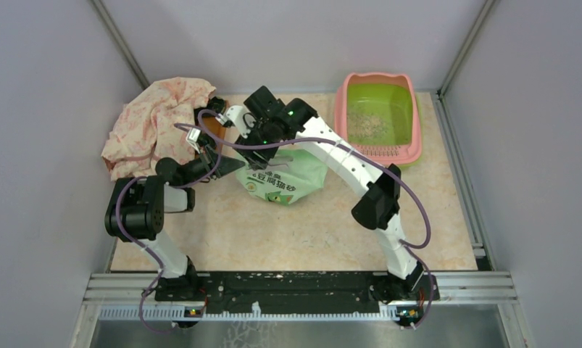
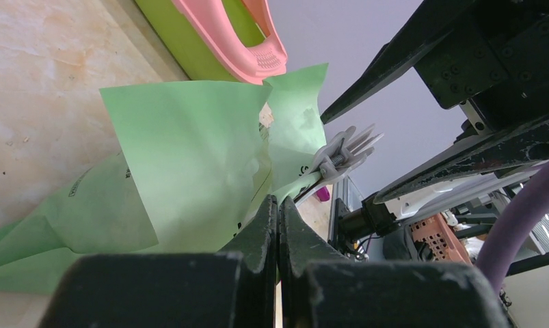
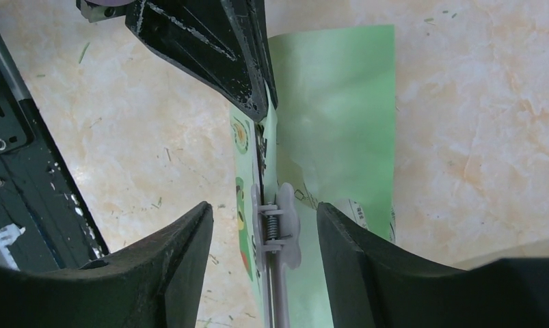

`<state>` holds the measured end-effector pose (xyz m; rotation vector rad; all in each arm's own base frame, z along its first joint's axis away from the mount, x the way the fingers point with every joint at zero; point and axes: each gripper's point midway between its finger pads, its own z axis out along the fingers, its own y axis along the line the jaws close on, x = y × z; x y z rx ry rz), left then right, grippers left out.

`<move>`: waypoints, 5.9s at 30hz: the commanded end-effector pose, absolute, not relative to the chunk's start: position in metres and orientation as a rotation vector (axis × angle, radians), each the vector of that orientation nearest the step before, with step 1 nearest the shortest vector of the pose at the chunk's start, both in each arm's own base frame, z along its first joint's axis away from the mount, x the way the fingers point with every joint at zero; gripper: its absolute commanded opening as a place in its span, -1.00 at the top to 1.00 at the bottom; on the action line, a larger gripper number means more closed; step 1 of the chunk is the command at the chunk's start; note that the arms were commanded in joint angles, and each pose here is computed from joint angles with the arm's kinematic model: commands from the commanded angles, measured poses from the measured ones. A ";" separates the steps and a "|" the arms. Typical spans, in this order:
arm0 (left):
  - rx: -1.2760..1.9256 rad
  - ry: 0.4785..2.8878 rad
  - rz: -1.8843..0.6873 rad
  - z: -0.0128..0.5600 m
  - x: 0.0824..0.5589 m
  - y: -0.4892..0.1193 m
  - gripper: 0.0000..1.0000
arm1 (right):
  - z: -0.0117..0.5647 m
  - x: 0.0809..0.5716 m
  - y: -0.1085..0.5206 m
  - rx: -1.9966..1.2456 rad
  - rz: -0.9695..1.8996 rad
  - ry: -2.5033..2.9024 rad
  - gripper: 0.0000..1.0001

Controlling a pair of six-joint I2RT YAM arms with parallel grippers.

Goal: Fill the litter box with clean litter
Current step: Clamp the cat litter bag at the center of the board.

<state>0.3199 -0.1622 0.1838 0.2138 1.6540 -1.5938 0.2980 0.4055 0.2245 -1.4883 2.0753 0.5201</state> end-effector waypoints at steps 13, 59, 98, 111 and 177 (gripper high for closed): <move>0.422 1.466 -1.508 0.211 0.309 -0.168 1.00 | 0.223 0.303 0.408 -1.490 0.454 2.060 -0.05; 0.421 1.466 -1.513 0.212 0.311 -0.169 1.00 | 0.228 0.305 0.408 -1.475 0.460 2.050 -0.21; 0.425 1.467 -1.520 0.213 0.308 -0.171 1.00 | 0.261 0.307 0.393 -1.398 0.469 2.011 -0.05; 0.425 1.468 -1.520 0.212 0.308 -0.171 1.00 | 0.247 0.302 0.394 -1.426 0.490 2.042 -0.01; 0.427 1.468 -1.522 0.212 0.311 -0.171 1.00 | 0.211 0.291 0.405 -1.455 0.578 2.094 1.00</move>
